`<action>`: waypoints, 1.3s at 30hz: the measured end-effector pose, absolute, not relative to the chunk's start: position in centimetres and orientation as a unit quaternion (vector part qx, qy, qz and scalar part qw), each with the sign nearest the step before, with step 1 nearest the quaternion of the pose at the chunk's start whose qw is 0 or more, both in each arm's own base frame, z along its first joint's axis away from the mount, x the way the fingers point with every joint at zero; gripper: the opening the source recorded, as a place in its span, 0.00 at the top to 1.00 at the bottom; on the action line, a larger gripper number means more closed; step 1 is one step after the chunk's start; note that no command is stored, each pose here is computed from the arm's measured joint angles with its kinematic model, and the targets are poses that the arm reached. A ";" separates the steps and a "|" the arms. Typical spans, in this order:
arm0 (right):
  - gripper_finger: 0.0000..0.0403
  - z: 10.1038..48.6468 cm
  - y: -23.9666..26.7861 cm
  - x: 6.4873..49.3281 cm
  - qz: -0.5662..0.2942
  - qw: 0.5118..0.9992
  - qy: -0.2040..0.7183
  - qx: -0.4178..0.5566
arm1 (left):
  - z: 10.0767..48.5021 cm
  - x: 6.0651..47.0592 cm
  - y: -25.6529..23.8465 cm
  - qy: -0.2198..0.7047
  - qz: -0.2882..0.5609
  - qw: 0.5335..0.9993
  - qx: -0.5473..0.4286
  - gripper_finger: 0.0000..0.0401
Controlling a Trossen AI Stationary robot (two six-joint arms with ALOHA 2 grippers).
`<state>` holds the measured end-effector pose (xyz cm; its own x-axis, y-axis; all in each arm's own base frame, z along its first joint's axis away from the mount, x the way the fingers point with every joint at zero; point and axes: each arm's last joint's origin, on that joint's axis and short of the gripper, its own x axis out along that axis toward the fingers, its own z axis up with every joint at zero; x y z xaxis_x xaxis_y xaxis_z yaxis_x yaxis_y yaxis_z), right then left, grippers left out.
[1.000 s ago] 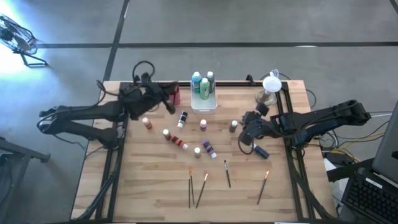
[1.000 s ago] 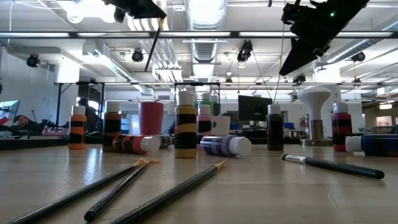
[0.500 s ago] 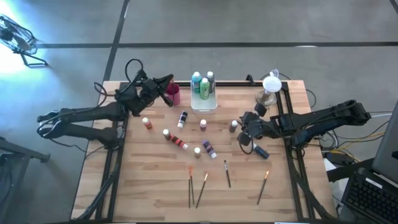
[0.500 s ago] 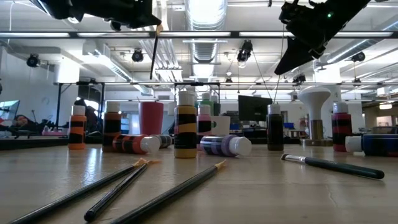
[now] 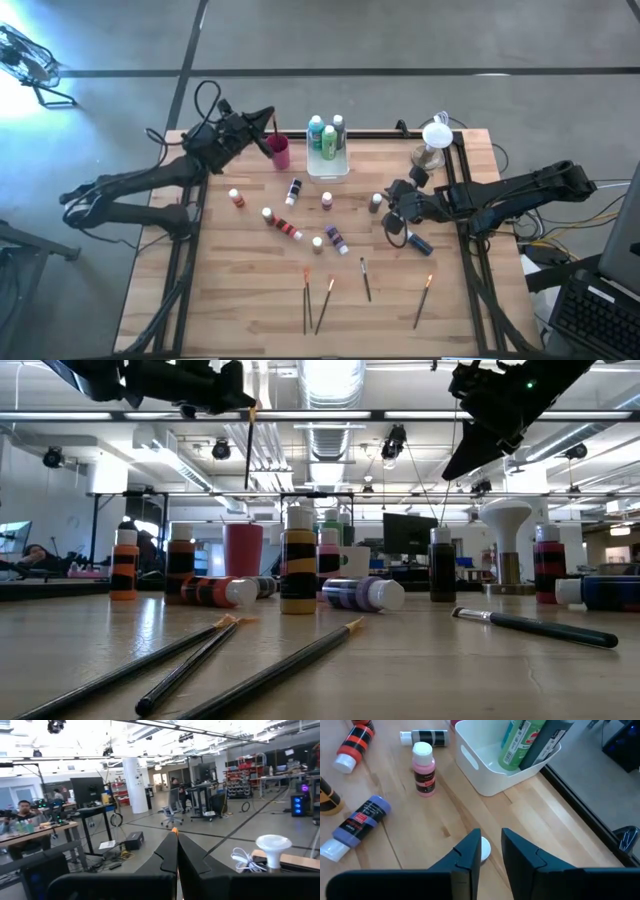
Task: Pick & Place Paint Supplies
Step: Put the gold paint brush into the pink cup
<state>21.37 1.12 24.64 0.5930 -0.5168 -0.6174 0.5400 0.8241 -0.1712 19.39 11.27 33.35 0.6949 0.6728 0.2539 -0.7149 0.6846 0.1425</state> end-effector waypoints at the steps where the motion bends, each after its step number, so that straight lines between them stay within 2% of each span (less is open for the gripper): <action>1: 0.82 24.6 1.1 21.4 -0.296 0.892 0.341 0.017 | 33.3 19.4 11.5 -0.091 0.381 0.913 0.116 1.00; 13: 0.70 24.8 1.0 21.1 -0.309 0.890 0.336 0.008 | 31.0 20.4 14.6 -0.057 0.397 0.910 0.101 1.00; 24: 0.62 24.7 0.9 20.8 -0.318 0.883 0.347 -0.005 | 26.1 19.8 15.4 -0.075 0.414 0.901 0.103 1.00; 32: 0.60 24.8 0.7 20.8 -0.344 0.876 0.336 -0.019 | 24.5 19.7 15.4 -0.063 0.413 0.904 0.095 1.00; 39: 0.65 24.9 0.1 20.8 -0.372 0.868 0.328 -0.023 | 23.4 20.2 15.8 -0.033 0.413 0.904 0.107 1.00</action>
